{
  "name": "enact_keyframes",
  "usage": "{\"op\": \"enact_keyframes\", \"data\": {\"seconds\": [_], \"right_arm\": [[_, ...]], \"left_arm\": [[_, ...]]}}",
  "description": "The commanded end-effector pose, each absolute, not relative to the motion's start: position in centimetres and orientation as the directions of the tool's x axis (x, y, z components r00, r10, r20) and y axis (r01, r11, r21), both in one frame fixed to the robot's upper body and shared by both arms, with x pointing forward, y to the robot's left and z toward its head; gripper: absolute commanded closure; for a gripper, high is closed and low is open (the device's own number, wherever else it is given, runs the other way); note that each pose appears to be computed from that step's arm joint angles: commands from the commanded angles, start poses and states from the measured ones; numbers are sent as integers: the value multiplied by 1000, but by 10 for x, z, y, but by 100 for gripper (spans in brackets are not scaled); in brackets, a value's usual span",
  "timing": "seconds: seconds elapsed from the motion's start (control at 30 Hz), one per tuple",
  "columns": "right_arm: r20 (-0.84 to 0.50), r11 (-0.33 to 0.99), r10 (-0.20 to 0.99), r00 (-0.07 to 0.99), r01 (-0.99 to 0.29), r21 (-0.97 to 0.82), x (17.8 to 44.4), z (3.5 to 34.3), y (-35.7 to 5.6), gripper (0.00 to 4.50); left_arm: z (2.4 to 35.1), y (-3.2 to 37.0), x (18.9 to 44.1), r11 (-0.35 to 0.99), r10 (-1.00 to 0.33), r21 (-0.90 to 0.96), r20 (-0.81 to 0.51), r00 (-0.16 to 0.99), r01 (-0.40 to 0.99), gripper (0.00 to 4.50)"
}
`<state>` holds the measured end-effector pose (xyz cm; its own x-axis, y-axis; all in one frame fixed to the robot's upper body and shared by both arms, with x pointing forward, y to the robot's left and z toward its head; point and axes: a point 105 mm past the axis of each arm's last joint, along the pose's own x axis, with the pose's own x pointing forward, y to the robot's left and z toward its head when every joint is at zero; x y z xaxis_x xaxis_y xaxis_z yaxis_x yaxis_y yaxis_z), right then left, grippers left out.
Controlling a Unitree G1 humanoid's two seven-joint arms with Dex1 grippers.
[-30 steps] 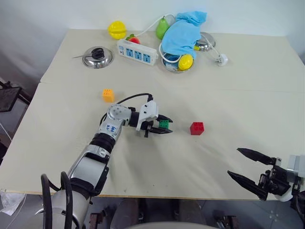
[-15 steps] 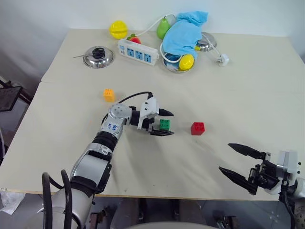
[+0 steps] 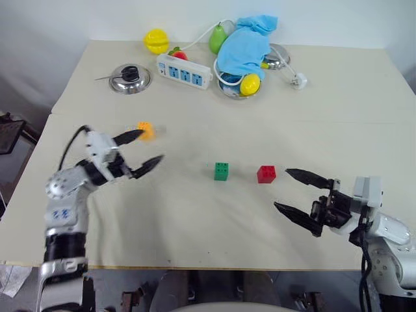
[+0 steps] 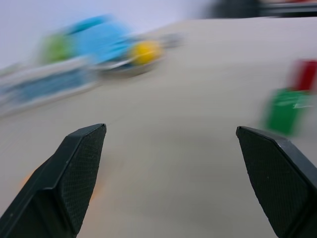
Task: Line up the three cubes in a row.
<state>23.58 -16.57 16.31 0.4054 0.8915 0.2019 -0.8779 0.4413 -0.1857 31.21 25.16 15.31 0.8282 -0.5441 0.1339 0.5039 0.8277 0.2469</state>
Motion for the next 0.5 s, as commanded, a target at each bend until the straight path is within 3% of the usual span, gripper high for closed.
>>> {"op": "enact_keyframes", "data": {"seconds": [0.03, 0.17, 0.3, 0.43, 0.5], "right_arm": [[195, 434, 898, 395, -869, -238, 240, 166, -167, 0], [136, 398, 918, 374, -865, -307, 245, 171, -175, 0], [114, 378, 926, 361, -876, -298, 246, 169, -179, 0], [97, 377, 926, 365, -881, -285, 248, 166, -186, 0], [97, 380, 925, 367, -884, -273, 248, 166, -187, 0]], "left_arm": [[144, 282, 283, 921, -361, 214, 151, 920, 326, 3], [120, 291, 252, 975, -198, 125, 123, 972, 183, 3], [120, 279, 246, 993, -114, 41, 149, 982, 109, 3], [128, 234, 271, 979, -199, 67, 126, 972, 192, 3], [131, 226, 291, 985, -170, 59, 90, 981, 165, 3]]}}
